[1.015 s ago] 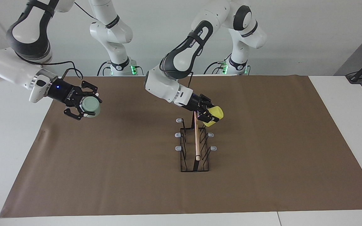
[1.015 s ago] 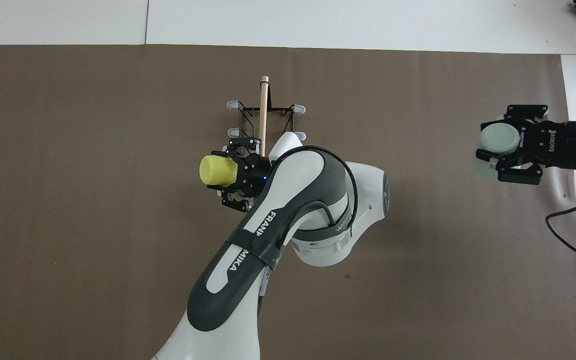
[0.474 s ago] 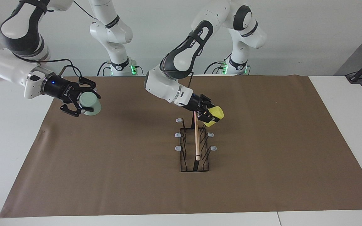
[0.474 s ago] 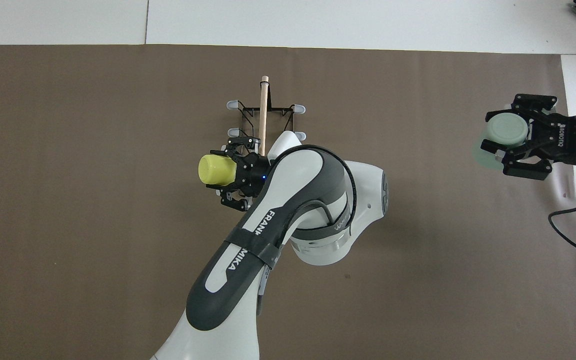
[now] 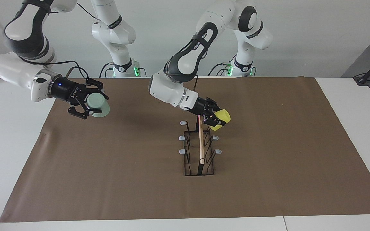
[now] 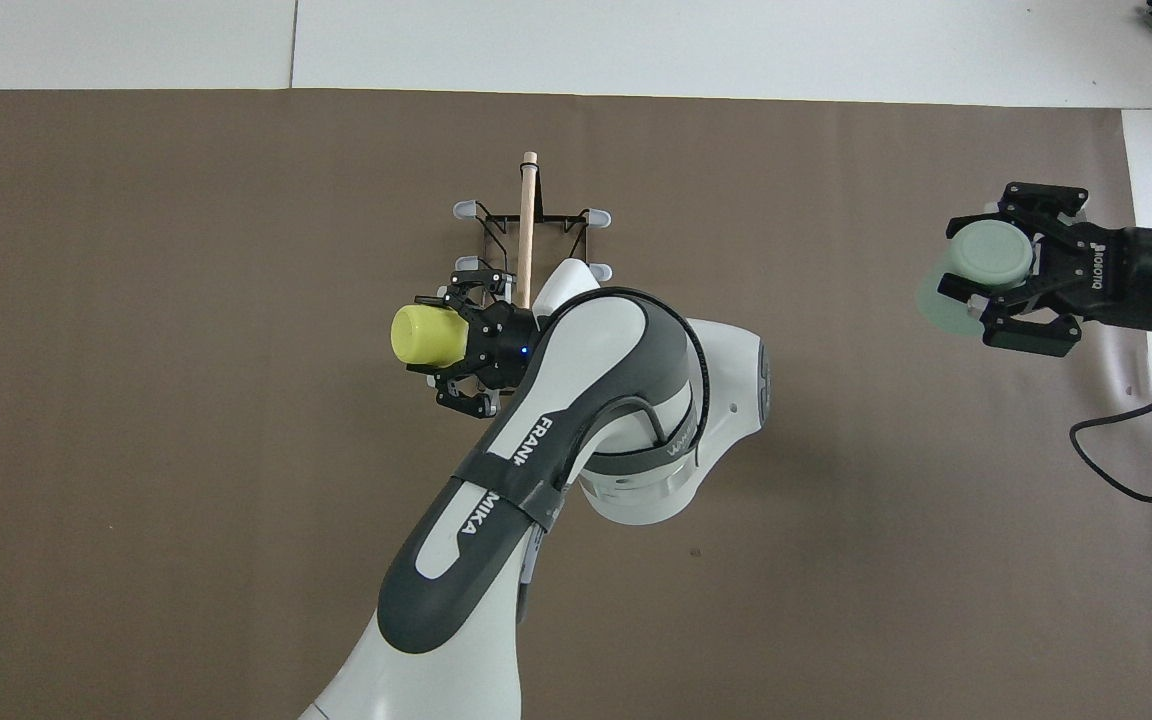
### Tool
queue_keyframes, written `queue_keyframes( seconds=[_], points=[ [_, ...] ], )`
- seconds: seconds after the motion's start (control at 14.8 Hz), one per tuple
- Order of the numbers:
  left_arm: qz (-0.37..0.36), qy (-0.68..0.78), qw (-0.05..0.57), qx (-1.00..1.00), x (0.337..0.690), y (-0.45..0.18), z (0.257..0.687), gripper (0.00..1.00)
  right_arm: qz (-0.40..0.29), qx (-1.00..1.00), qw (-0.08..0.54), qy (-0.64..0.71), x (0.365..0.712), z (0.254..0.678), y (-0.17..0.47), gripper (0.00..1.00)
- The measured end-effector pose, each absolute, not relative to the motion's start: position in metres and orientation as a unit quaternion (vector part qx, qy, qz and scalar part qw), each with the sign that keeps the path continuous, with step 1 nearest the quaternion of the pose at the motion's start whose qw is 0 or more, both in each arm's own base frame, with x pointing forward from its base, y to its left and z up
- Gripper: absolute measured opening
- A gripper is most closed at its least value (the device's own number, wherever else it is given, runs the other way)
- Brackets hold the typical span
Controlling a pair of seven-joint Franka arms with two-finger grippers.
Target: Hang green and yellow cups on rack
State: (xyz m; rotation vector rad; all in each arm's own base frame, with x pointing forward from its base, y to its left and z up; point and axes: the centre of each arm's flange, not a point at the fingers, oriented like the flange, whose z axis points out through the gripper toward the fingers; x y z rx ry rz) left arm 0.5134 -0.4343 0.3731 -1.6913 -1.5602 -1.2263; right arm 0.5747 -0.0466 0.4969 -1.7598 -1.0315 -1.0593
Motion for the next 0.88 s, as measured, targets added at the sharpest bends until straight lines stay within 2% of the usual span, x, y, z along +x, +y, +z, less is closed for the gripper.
queue_keyframes(
  seconds=[0.68, 0.74, 0.88],
  points=[
    [-0.467, -0.566, 0.270, -0.623, 0.507, -0.441, 0.368, 0.68, -0.460, -0.670, 0.427, -0.398, 0.555, 0.465, -0.044, 0.59],
    [-0.469, -0.565, 0.270, -0.622, 0.506, -0.442, 0.368, 0.74, -0.469, -0.664, 0.428, -0.394, 0.554, 0.461, -0.044, 0.59],
    [-0.472, -0.563, 0.270, -0.623, 0.503, -0.445, 0.368, 0.96, -0.484, -0.654, 0.433, -0.388, 0.550, 0.450, -0.041, 0.59]
  ],
)
